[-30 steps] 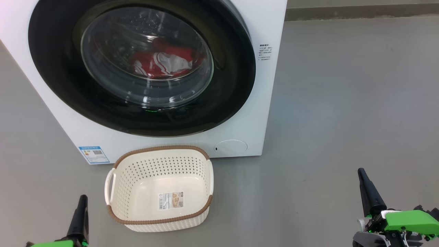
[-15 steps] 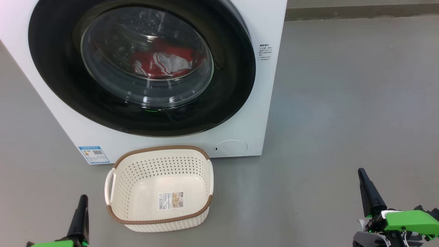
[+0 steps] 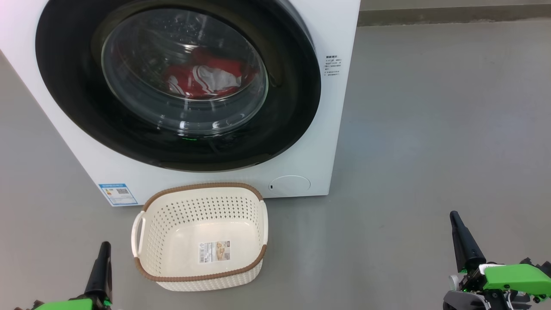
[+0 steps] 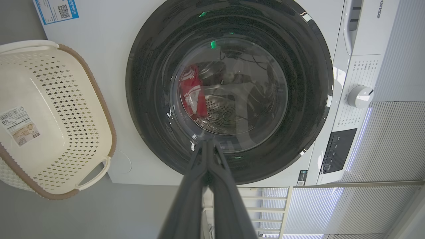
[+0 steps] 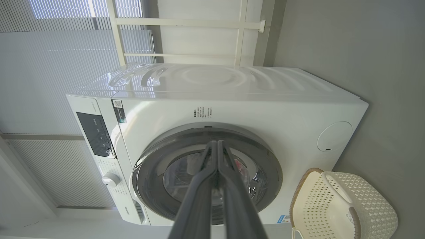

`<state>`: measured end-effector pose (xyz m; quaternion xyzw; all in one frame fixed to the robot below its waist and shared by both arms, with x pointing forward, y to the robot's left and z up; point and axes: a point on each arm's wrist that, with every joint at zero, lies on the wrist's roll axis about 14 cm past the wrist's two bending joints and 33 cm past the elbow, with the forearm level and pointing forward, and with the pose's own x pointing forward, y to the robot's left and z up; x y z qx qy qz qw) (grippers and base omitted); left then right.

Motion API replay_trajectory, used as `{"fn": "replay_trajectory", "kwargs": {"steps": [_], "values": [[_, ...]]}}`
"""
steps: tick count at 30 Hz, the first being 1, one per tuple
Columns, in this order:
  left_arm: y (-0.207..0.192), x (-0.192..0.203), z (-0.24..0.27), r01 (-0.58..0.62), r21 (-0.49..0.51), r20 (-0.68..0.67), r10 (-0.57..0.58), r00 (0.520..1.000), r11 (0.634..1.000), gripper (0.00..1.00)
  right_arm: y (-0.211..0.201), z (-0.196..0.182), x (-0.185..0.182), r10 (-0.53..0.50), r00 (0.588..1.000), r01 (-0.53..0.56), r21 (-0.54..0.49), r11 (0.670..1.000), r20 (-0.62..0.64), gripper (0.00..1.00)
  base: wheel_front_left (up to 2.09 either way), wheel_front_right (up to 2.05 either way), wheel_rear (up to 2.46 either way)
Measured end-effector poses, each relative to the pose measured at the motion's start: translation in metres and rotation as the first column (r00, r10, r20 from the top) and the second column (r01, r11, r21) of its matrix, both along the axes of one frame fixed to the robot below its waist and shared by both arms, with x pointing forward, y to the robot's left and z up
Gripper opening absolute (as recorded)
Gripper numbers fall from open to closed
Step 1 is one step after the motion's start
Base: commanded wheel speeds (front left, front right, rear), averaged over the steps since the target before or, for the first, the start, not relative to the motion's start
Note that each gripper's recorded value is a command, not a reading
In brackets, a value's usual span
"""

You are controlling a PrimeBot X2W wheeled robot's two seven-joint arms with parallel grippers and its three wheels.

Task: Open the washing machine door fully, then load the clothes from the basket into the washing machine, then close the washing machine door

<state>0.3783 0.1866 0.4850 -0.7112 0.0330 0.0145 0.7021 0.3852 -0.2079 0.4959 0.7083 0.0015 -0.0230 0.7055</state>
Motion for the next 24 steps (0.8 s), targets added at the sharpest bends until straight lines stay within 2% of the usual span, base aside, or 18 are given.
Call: {"fn": "replay_trajectory", "kwargs": {"steps": [24], "values": [[0.0009,0.0000,0.0000,-0.003,-0.002,0.000,0.003,1.000,1.000,0.00,-0.0001,0.0001,-0.0001,0.003,1.000,-0.003,0.002,1.000,0.000,0.00,0.00,0.00,0.00]]}}
